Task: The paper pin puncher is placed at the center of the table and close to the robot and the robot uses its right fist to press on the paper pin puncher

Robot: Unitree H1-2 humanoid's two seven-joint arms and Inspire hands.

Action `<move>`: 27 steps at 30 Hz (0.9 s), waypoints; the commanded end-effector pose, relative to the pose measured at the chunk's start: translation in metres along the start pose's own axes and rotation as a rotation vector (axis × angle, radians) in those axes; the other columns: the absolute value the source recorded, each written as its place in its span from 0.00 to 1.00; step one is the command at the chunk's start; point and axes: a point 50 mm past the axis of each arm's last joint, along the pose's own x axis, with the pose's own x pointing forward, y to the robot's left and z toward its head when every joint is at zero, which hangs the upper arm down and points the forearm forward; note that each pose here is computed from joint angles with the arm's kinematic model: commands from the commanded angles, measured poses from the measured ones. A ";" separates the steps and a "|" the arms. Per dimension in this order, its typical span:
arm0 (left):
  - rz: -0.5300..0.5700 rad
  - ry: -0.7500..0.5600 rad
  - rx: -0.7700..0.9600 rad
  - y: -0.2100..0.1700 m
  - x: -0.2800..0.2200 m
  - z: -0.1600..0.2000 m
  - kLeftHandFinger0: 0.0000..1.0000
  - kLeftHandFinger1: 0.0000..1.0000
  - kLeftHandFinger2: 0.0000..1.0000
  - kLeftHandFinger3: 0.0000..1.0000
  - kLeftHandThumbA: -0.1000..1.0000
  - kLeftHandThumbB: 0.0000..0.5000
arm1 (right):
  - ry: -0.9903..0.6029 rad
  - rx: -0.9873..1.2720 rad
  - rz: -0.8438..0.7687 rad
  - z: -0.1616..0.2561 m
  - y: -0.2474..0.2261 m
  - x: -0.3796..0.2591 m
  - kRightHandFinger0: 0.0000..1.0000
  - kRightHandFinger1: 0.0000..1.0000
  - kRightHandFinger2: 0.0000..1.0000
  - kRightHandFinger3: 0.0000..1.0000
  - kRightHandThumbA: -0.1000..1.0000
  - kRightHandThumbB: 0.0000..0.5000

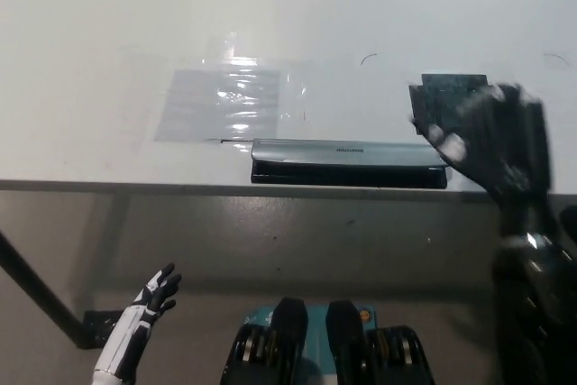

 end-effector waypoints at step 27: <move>-0.026 -0.117 0.029 0.012 0.019 0.024 1.00 1.00 1.00 1.00 1.00 0.42 | 0.374 -0.109 0.114 -0.075 -0.033 -0.160 1.00 1.00 1.00 1.00 1.00 0.67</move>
